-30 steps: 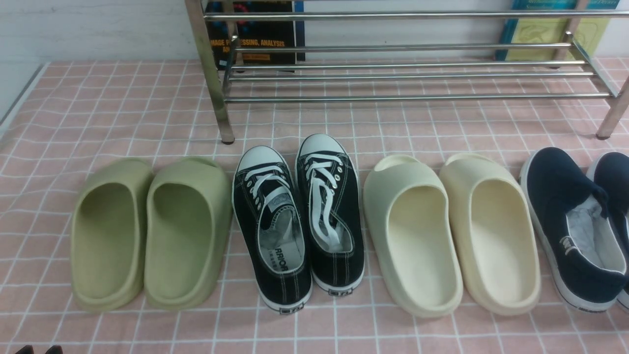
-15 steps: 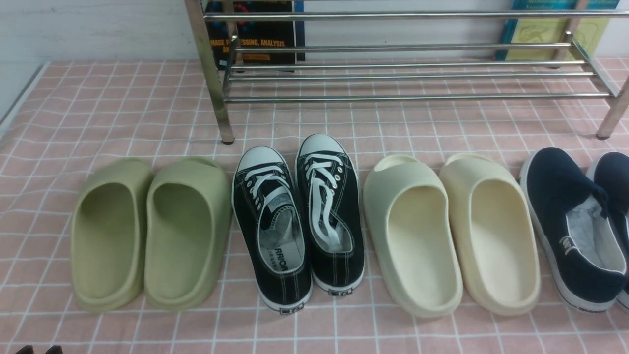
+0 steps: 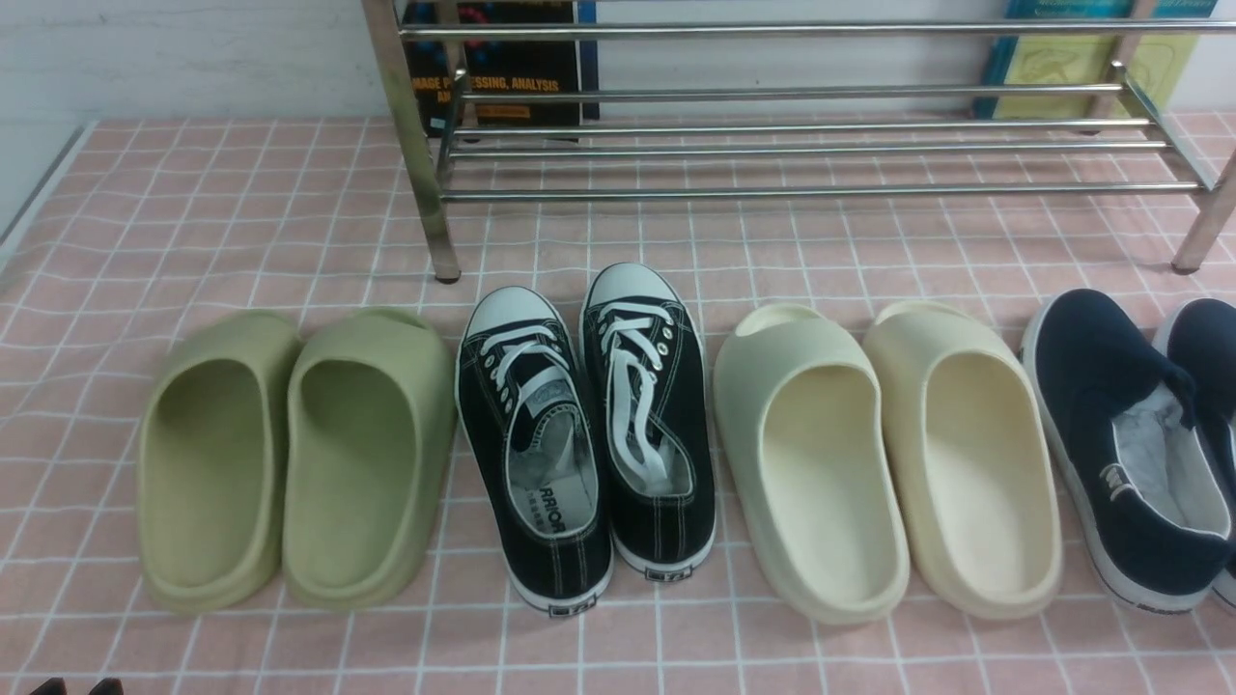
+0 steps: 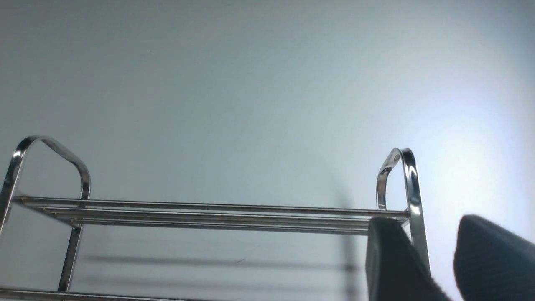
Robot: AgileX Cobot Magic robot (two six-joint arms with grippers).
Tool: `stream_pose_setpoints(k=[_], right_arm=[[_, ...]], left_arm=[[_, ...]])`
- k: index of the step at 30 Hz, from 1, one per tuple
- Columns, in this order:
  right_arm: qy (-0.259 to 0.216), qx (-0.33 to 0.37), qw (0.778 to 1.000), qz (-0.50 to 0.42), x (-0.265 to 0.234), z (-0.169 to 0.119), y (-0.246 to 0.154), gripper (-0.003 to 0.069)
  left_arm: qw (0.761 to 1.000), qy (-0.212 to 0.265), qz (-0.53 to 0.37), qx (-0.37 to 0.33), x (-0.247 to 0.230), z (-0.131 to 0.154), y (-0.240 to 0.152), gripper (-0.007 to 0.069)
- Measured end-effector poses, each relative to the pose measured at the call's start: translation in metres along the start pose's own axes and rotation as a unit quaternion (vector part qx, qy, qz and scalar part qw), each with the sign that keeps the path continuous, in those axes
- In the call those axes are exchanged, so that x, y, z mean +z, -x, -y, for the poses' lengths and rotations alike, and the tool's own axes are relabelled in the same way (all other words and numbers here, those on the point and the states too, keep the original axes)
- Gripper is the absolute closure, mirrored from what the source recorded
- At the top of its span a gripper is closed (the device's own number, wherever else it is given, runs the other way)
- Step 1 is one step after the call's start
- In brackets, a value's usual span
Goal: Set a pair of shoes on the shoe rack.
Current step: Use the right arm to grab the shoe closest to it
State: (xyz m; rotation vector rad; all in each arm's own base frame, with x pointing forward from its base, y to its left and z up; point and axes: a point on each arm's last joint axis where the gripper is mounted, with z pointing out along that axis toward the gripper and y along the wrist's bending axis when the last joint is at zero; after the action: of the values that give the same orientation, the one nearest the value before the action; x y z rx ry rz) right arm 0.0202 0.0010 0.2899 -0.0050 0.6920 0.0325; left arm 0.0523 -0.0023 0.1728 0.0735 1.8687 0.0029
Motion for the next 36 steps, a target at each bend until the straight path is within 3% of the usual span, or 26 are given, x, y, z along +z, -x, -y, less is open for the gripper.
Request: stream_pose_setpoints(k=[4, 7, 9, 12, 14, 16, 17, 18, 19, 21, 23, 28, 32, 34, 36], right_arm=[[0.000, -0.003, 1.000, 0.003, 0.033, 0.000, 0.027, 0.0451], [0.001, 0.007, 1.000, -0.015, 0.058, 0.000, 0.036, 0.0520], [-0.002, 0.011, 0.996, -0.084, 0.086, 0.000, 0.033, 0.0631], [-0.007, 0.014, 0.984, -0.175, 0.109, 0.001, 0.022, 0.0673], [-0.014, 0.014, 0.947, -0.321, 0.126, 0.002, -0.008, 0.0673], [-0.017, 0.013, 0.919, -0.394, 0.130, 0.002, -0.026, 0.0670], [-0.021, 0.013, 0.868, -0.496, 0.133, 0.003, -0.050, 0.0666], [-0.021, 0.013, 0.869, -0.494, 0.135, 0.003, -0.049, 0.0666], [-0.025, 0.014, 0.808, -0.589, 0.134, 0.003, -0.073, 0.0665], [-0.027, 0.016, 0.752, -0.659, 0.135, 0.004, -0.094, 0.0663], [-0.015, 0.016, 0.681, -0.732, 0.138, 0.002, -0.116, 0.0662], [0.022, 0.017, 0.621, -0.783, 0.146, -0.002, -0.142, 0.0634], [0.037, 0.013, 0.574, -0.818, 0.142, -0.002, -0.168, 0.0502], [0.037, 0.015, 0.568, -0.822, 0.141, -0.002, -0.174, 0.0461], [0.034, 0.025, 0.557, -0.829, 0.138, -0.003, -0.191, 0.0350]], left_arm=[[1.000, 0.000, 0.000, 0.000, 0.000, 0.000, 0.000, 0.0385], [1.000, 0.000, 0.000, 0.000, 0.000, 0.000, 0.000, 0.0385], [1.000, 0.000, 0.000, 0.000, 0.000, 0.000, 0.000, 0.0385], [1.000, 0.000, 0.000, 0.000, 0.000, 0.000, 0.000, 0.0385], [1.000, 0.000, 0.000, 0.000, 0.000, 0.000, 0.000, 0.0385], [1.000, 0.000, 0.000, 0.000, 0.000, 0.000, 0.000, 0.0385], [1.000, 0.000, 0.000, 0.000, 0.000, 0.000, 0.000, 0.0385], [1.000, 0.000, 0.000, 0.000, 0.000, 0.000, 0.000, 0.0385], [1.000, 0.000, 0.000, 0.000, 0.000, 0.000, 0.000, 0.0385], [1.000, 0.000, 0.000, 0.000, 0.000, 0.000, 0.000, 0.0385], [1.000, 0.000, 0.000, 0.000, 0.000, 0.000, 0.000, 0.0385], [1.000, 0.000, 0.000, 0.000, 0.000, 0.000, 0.000, 0.0385], [1.000, 0.000, 0.000, 0.000, 0.000, 0.000, 0.000, 0.0385], [1.000, 0.000, 0.000, 0.000, 0.000, 0.000, 0.000, 0.0385], [1.000, 0.000, 0.000, 0.000, 0.000, 0.000, 0.000, 0.0385]])
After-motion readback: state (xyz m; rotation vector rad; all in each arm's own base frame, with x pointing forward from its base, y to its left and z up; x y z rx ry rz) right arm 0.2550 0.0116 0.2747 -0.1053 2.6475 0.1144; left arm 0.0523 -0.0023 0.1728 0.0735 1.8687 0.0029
